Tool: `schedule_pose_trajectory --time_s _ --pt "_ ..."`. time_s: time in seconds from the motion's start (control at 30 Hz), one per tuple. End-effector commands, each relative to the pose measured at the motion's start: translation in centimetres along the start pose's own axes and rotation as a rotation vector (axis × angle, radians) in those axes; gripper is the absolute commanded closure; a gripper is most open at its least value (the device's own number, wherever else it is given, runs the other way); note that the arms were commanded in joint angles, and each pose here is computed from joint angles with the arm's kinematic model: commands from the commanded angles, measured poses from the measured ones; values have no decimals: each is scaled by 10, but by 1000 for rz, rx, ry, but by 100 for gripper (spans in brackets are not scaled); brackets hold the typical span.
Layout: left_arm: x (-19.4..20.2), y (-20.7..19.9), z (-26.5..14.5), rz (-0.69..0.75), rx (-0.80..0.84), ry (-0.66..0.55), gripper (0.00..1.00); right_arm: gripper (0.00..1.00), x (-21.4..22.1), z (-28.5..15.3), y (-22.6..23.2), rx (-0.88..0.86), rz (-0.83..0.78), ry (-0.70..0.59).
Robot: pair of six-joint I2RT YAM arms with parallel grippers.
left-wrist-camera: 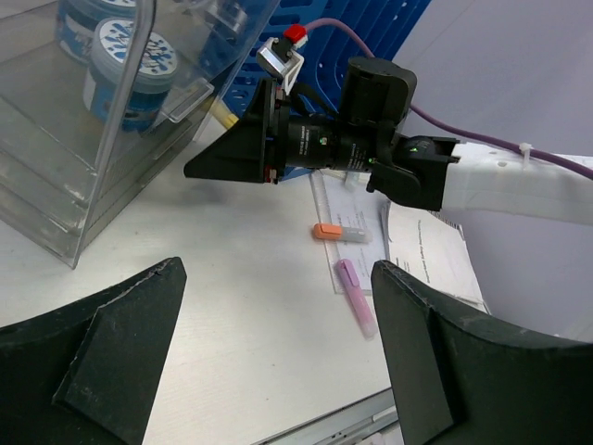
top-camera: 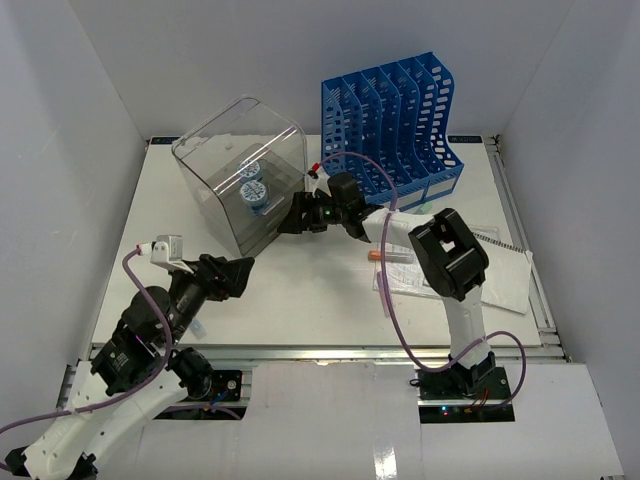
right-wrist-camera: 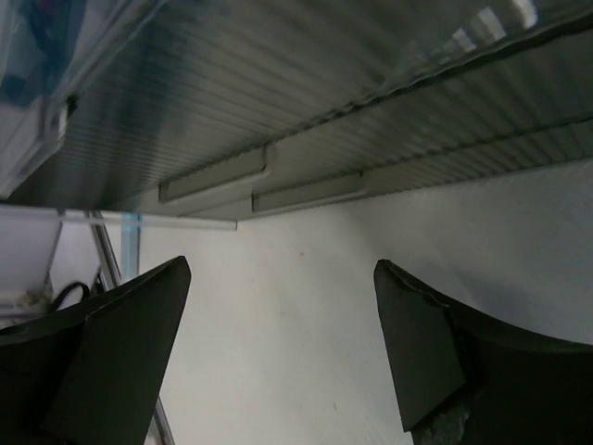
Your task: Organize the desk
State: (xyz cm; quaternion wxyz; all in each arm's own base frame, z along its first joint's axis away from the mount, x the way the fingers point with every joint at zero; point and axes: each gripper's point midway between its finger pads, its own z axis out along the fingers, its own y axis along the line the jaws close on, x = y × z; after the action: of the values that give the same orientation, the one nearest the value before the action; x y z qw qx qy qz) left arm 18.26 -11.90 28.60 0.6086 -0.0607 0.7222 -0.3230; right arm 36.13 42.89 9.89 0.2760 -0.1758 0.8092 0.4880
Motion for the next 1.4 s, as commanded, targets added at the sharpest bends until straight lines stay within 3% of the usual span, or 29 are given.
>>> schedule_pose_trajectory --time_s 0.0,0.3,0.73,1.07,1.37 --pt "3 13 -6 -13 -48 0 7 22 -43 11 16 -52 97 -144" --pt "6 13 -3 -24 -59 11 5 56 -29 26 6 -119 110 -134" --pt "10 12 1 -27 -55 24 4 60 -33 38 -2 -166 195 -177" --pt "18 11 7 -26 -56 46 4 80 -36 40 -8 -205 248 -197" --pt "29 13 9 -42 -51 68 4 91 -15 7 -13 -185 242 -197"
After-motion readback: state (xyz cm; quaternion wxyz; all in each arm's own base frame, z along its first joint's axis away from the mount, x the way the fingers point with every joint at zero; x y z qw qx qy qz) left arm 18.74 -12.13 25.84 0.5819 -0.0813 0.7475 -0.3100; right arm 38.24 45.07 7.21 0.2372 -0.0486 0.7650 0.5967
